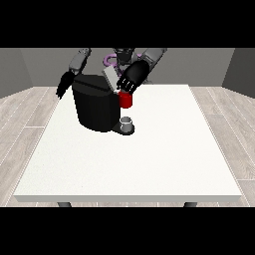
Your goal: Insert the coffee pod into the coffee machine and close the lid
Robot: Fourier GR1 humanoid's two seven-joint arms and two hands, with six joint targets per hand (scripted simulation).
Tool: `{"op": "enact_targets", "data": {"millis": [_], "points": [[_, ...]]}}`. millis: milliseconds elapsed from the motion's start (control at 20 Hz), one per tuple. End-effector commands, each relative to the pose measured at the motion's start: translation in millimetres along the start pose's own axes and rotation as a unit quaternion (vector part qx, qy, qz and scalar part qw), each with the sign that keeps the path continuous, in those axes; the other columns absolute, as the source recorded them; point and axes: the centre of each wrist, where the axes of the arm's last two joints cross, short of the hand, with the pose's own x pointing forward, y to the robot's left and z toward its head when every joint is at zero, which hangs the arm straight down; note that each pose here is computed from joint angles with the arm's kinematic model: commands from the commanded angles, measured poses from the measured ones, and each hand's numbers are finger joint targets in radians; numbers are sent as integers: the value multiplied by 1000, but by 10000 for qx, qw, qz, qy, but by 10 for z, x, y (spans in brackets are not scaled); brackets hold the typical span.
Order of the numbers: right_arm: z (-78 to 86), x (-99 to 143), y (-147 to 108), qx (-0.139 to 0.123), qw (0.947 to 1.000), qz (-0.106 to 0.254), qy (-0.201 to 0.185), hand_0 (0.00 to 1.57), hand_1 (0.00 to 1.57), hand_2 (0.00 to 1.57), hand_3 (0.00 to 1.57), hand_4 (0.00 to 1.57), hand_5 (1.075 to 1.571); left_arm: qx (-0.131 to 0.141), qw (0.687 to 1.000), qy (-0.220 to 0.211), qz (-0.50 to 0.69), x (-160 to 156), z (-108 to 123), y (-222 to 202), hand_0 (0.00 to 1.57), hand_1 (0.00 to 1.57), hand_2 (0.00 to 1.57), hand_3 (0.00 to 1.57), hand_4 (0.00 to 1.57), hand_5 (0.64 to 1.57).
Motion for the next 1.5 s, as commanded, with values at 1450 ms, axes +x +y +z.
{"op": "enact_targets", "data": {"millis": [1450], "points": [[-97,158,-15,-52,9999,51,-130,0,0,0,0,218,1571,694,9944,-370,-703,-120,54,63,1212,1212,1186,971,0,1571]]}}
